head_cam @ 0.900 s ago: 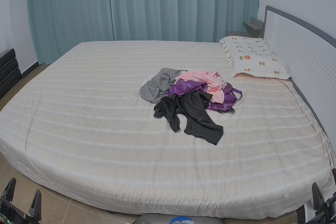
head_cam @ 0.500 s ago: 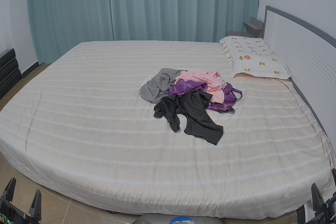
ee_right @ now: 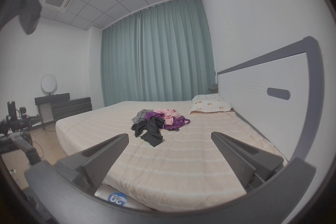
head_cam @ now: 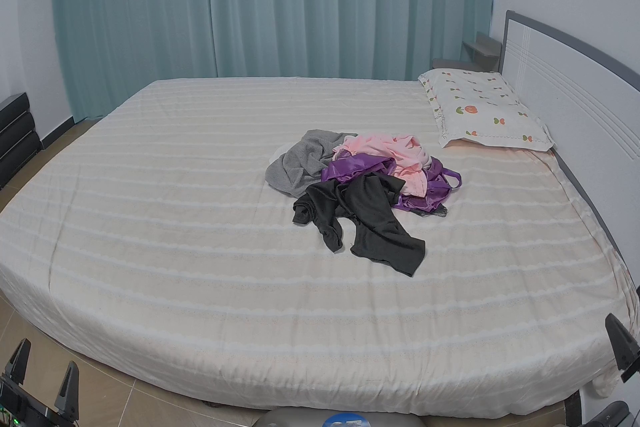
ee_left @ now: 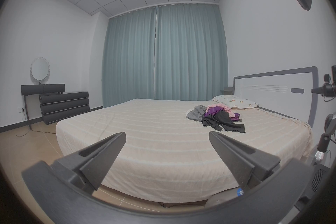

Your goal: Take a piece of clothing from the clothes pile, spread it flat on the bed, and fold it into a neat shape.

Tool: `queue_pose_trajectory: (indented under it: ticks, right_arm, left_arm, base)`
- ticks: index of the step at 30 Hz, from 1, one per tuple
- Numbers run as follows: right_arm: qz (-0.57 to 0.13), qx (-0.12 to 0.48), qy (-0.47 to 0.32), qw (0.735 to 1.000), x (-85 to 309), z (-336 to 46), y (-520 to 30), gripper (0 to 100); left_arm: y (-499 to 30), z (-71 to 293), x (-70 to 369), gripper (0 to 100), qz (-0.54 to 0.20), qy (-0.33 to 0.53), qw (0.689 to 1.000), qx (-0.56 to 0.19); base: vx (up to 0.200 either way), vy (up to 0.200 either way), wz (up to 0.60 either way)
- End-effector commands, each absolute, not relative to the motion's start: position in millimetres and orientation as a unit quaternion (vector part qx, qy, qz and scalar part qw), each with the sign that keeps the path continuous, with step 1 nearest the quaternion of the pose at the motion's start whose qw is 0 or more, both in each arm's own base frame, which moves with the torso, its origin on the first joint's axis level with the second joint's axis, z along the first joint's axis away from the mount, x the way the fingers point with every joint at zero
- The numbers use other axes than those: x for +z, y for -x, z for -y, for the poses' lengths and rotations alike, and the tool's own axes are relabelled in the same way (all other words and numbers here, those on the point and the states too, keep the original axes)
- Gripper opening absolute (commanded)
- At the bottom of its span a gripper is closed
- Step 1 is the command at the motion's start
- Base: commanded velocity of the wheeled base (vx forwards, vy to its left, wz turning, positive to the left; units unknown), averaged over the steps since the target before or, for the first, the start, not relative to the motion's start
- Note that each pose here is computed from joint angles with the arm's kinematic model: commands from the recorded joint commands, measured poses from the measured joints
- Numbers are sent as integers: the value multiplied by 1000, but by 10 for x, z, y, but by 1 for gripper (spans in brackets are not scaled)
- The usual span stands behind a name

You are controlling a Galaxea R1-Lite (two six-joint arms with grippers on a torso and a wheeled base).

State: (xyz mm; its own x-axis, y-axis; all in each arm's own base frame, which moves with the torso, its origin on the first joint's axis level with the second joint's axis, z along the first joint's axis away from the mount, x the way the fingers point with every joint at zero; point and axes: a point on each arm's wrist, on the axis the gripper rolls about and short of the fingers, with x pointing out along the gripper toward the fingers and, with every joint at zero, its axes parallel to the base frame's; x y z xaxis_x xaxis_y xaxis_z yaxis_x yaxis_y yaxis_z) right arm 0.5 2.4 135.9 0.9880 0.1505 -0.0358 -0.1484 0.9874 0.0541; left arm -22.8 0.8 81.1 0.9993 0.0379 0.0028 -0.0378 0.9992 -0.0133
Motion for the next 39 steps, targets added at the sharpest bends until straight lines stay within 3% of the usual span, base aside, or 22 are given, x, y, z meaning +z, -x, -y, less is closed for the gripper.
queue_pose_trajectory:
  ticks: [1, 6, 13, 21, 29, 39]
  right_arm:
    - [-198, 133, -91, 967, 1479, -228, -1354, 100]
    - [-271, 127, -103, 949, 1179, -338, -1937, 100]
    - [-296, 117, -143, 937, 874, -494, -2652, 100]
    - [-332, 124, -189, 916, 294, -1017, -3496, 100]
    - [-363, 130, -197, 901, -195, -1402, -3837, 100]
    - [-388, 123, -232, 884, -271, -1663, -4069, 100]
  left_arm:
    - [228, -8, 758, 100, 2, 7, 1000, 19]
    - [228, -8, 758, 100, 2, 7, 1000, 19]
    - [228, -8, 758, 100, 2, 7, 1000, 19]
    - [228, -8, 758, 100, 2, 7, 1000, 19]
    - [228, -8, 758, 100, 2, 7, 1000, 19]
    - [228, -8, 758, 100, 2, 7, 1000, 19]
  base:
    - [0, 0, 0]
    - [0, 0, 0]
    - [0, 0, 0]
    - [0, 0, 0]
    - [0, 0, 0]
    - [0, 0, 0]
